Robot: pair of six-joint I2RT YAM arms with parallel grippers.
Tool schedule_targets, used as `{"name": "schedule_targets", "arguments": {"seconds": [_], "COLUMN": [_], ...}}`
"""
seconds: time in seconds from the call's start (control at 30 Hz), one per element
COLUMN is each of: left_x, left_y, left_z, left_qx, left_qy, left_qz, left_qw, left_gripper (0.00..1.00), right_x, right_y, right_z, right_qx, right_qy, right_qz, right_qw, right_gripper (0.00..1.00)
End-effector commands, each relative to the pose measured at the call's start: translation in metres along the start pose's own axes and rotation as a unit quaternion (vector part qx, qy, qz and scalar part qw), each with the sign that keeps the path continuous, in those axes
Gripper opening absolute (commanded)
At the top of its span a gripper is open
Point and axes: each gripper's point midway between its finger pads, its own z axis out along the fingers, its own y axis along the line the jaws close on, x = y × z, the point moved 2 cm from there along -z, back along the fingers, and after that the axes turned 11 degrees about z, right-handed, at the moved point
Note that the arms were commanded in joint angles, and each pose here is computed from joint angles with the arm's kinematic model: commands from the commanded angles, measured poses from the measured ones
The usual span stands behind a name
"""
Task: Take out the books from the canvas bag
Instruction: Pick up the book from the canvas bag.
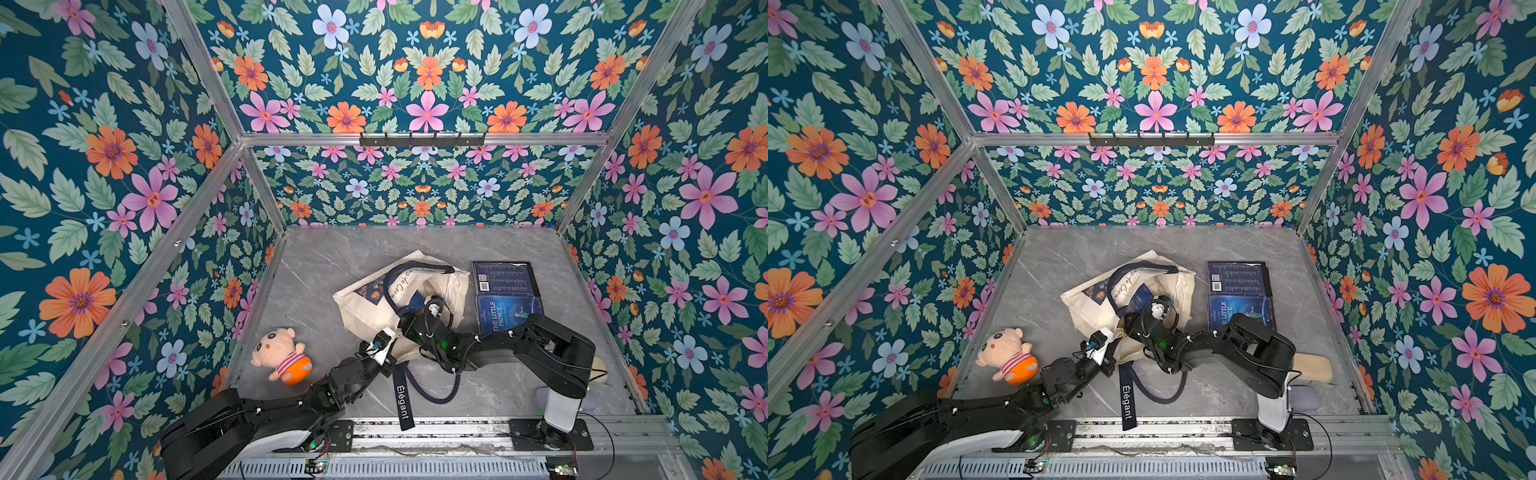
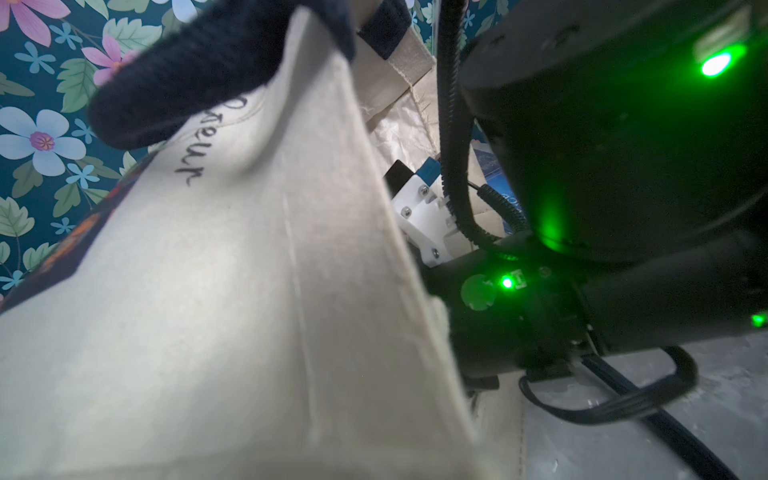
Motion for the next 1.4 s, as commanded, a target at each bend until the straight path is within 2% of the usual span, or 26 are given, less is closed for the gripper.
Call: {"name": "schedule_targets", "arguments": {"seconds": [0.0, 0.07, 0.3, 0.5, 0.73, 1.07, 1.17, 1.37], "left_x": [-0.013, -0.013, -0.015, -0.018, -0.020, -0.021, -0.020, -0.021], "left_y": [-0.002, -0.004, -0.003, -0.002, -0.004, -0.006, -0.006, -0.006], "left_z": [0.002, 0.002, 0.002, 0.001, -0.001, -0.002, -0.002, -0.002], "left_qx": [0.011, 0.015, 0.013, 0.014, 0.022, 0.028, 0.027, 0.027], "left_qy": [-0.022, -0.022, -0.026, -0.032, -0.037, -0.041, -0.040, -0.042], "left_qz": [-0.015, -0.015, -0.013, -0.015, -0.018, -0.017, -0.016, -0.015], "left_qw": [1.000, 1.000, 0.999, 0.999, 0.999, 0.999, 0.999, 0.999], "left_gripper": [0.00, 0.00, 0.00, 0.00, 0.00, 0.00, 0.00, 0.00], "right_x": [-0.008, -0.012, -0.025, -0.030, -0.036, -0.047, -0.046, -0.037], "right_y": [0.014, 0.019, 0.034, 0.045, 0.045, 0.087, 0.090, 0.070], "right_z": [0.008, 0.011, 0.016, 0.012, 0.024, 0.015, 0.015, 0.030], "right_qx": [-0.035, -0.048, -0.070, -0.076, -0.101, -0.183, -0.185, -0.135], "right_qy": [-0.013, -0.014, -0.027, -0.038, -0.041, -0.054, -0.049, -0.027], "right_qz": [0.015, 0.021, 0.012, -0.007, 0.023, 0.018, 0.020, 0.043], "right_qw": [0.999, 0.999, 0.997, 0.996, 0.994, 0.981, 0.981, 0.990], "right_gripper": [0.56, 0.49, 0.42, 0.41, 0.41, 0.39, 0.37, 0.36]}}
